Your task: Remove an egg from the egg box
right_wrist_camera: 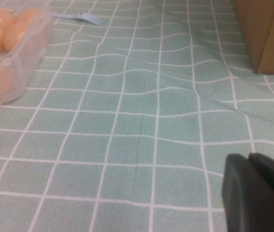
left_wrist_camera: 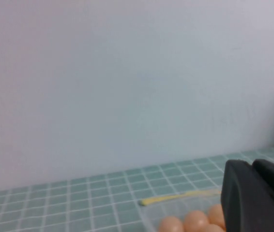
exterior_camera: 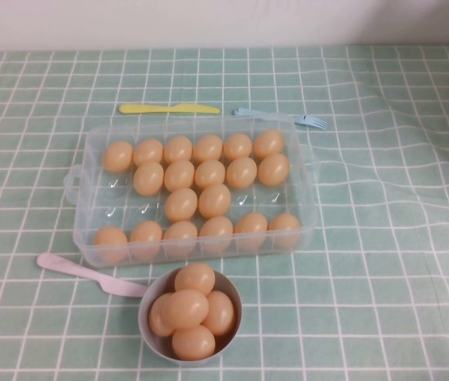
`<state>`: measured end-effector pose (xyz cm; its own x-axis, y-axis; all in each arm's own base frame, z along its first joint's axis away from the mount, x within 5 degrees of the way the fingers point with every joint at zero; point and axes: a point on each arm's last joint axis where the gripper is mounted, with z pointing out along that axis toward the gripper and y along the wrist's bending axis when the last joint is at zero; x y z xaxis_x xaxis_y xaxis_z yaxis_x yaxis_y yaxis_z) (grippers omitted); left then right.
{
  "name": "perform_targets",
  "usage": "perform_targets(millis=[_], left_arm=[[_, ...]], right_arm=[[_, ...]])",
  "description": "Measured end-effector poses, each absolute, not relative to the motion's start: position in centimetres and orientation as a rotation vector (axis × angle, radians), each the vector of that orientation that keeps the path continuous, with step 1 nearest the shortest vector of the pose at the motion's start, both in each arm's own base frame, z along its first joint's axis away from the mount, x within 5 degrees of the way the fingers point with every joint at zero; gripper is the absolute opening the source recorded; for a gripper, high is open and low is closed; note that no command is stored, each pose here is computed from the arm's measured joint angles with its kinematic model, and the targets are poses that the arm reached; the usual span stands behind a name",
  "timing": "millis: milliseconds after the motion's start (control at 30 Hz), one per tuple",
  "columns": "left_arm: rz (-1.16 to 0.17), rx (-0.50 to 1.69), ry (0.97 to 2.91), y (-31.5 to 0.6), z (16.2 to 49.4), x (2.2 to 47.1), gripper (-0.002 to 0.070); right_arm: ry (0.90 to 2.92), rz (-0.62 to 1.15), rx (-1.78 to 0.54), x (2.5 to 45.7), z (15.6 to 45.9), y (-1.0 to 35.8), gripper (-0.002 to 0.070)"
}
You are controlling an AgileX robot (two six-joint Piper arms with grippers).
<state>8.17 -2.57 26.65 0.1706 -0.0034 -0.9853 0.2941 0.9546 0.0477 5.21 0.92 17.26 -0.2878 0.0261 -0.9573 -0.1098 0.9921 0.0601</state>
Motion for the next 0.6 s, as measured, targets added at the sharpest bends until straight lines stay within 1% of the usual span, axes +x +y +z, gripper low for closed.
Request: perform_targets(millis=[167,300,433,600], left_arm=[[-0.082,0.108,1.325,-0.8,24.7,6.5,-0.0002],[-0.049,0.062,1.313,-0.4,23.1,5.8,-0.0002],[-0.047,0.080,1.371,-0.4,21.7,5.5,-0.0002],[-0.034,0.126,1.551,-0.6,20.0,5.6,-0.0002]], right_arm=[[1.858,0.132,-0.061,5.2,17.3,0.9,-0.0018],[1.858,0.132,-0.061,5.2,17.3,0.9,-0.0018],[1.858,0.132,-0.061,5.2,17.3,0.9,-0.0018],[1.858,0.132,-0.061,5.2,17.3,0.9,-0.0018]])
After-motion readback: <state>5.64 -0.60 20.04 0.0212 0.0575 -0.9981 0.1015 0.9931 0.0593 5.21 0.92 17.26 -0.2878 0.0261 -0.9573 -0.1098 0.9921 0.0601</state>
